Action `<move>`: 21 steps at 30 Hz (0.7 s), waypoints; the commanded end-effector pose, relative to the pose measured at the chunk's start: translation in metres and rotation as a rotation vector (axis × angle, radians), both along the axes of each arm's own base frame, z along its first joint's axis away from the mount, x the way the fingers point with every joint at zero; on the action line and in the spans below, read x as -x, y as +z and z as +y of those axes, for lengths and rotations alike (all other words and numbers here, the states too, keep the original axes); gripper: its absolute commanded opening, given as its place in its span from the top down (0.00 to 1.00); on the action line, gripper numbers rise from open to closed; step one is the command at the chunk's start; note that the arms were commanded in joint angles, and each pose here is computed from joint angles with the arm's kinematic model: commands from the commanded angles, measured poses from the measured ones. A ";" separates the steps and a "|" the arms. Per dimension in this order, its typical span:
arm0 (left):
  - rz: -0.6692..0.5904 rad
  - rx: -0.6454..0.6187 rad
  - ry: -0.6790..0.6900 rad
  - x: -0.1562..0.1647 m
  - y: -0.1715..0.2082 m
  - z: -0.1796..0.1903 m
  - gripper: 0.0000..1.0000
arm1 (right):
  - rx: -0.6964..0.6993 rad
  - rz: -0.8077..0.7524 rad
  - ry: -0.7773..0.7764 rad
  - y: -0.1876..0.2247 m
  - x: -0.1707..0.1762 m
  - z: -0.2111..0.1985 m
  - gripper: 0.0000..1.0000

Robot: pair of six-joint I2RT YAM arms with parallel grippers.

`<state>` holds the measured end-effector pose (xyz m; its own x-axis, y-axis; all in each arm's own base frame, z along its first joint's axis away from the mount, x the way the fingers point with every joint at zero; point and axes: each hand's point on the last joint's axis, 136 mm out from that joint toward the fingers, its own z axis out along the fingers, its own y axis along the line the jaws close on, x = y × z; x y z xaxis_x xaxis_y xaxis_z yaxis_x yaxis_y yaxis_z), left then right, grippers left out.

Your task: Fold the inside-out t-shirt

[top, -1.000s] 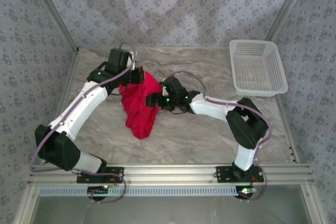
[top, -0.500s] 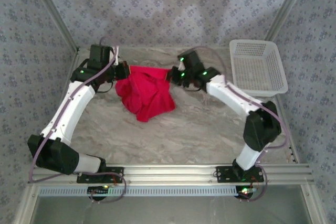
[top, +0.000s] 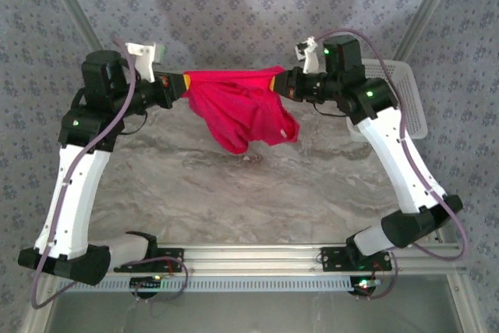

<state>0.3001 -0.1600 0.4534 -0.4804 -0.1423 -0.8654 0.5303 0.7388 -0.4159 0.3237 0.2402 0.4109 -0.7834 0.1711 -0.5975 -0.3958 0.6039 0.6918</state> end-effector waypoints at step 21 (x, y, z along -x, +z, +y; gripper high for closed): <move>0.506 -0.313 -0.078 -0.080 -0.294 -0.084 0.41 | 0.211 0.377 -0.202 -0.205 -0.070 -0.103 1.00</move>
<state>0.3742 -0.2142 0.1549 -0.8854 0.0516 -0.4619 0.2644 0.8732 -0.4093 0.3971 0.1314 0.1902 -0.9240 0.2808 -0.2596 0.0698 0.7912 0.6075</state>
